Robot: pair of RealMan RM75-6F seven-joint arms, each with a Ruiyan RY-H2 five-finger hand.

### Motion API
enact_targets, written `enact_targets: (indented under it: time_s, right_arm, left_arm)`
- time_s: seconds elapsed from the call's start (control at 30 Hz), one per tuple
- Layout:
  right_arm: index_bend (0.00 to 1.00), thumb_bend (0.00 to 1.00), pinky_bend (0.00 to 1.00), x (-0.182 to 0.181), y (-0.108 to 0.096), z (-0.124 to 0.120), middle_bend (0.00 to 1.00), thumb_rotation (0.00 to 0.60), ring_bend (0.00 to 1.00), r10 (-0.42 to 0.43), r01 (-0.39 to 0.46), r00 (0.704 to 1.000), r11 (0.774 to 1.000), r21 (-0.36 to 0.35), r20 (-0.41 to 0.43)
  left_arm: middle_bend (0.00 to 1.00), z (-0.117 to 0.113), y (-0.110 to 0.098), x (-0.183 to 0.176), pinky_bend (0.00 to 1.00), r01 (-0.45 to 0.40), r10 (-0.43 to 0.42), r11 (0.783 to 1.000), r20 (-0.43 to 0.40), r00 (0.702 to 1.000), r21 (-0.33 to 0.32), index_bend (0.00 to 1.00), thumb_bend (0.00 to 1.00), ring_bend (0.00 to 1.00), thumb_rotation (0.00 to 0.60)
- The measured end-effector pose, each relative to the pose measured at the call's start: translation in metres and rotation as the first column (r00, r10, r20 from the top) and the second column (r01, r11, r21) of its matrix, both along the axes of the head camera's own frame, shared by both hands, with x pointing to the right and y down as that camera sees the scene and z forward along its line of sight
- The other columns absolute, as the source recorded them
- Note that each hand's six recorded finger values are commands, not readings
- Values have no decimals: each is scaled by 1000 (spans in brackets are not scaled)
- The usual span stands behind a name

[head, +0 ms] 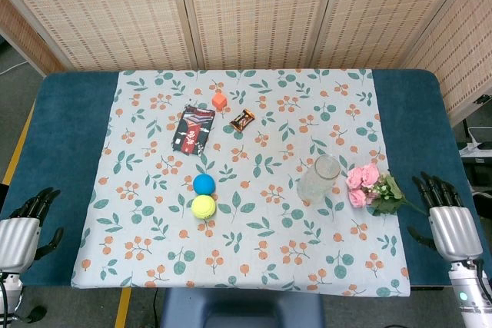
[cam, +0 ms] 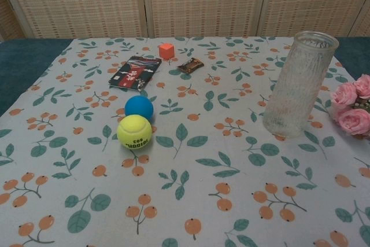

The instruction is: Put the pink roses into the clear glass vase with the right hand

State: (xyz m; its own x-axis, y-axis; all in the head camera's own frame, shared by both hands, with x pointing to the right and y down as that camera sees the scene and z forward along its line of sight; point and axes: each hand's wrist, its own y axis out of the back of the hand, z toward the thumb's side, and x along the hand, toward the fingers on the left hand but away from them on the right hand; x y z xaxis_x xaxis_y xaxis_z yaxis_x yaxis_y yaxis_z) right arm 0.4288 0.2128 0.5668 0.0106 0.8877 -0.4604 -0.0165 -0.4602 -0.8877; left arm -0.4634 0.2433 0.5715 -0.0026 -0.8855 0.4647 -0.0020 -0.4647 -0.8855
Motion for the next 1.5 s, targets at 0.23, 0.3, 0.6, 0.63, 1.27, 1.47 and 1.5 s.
enact_targets:
  time_s: [0.23,0.3,0.6,0.63,1.27,1.47,1.5]
  right_arm:
    - [0,119,183,2,-2,-1,34,600,0,4,-4,1000,1000,27,-7]
    - [0,118,258,2,-4,-2,130,600,15,7,-6,1000,999,45,-12]
    - [73,26,1000,3,-20,2,802,600,910,-31,37,999,980,198,-30]
    - [86,16,1000,4,-22,6,822,600,931,-33,36,999,978,205,-22]
    - [192,3,1000,-3,-46,105,897,600,1000,203,-199,979,976,-92,34]
    - [244,3,1000,-12,-55,135,904,600,1000,251,-248,968,958,-143,7]
    - [262,3,1000,-13,-56,139,912,600,1000,255,-252,967,956,-150,2]
  left_arm:
    - [123,0,1,4,414,-10,10,1000,-11,1000,-5,134,374,215,600]
    - [124,1,0,4,415,-12,12,1000,-14,1000,-6,134,374,218,600]
    - [136,5,1,6,421,-11,10,1000,-34,999,-27,134,375,240,600]
    - [136,5,1,7,421,-16,15,999,-36,999,-28,134,373,240,600]
    - [137,8,5,13,423,-38,34,997,-70,997,-59,134,373,241,600]
    - [138,8,5,13,424,-38,33,997,-74,997,-65,134,373,242,600]
    - [138,8,5,13,424,-40,35,997,-75,997,-66,134,373,243,600]
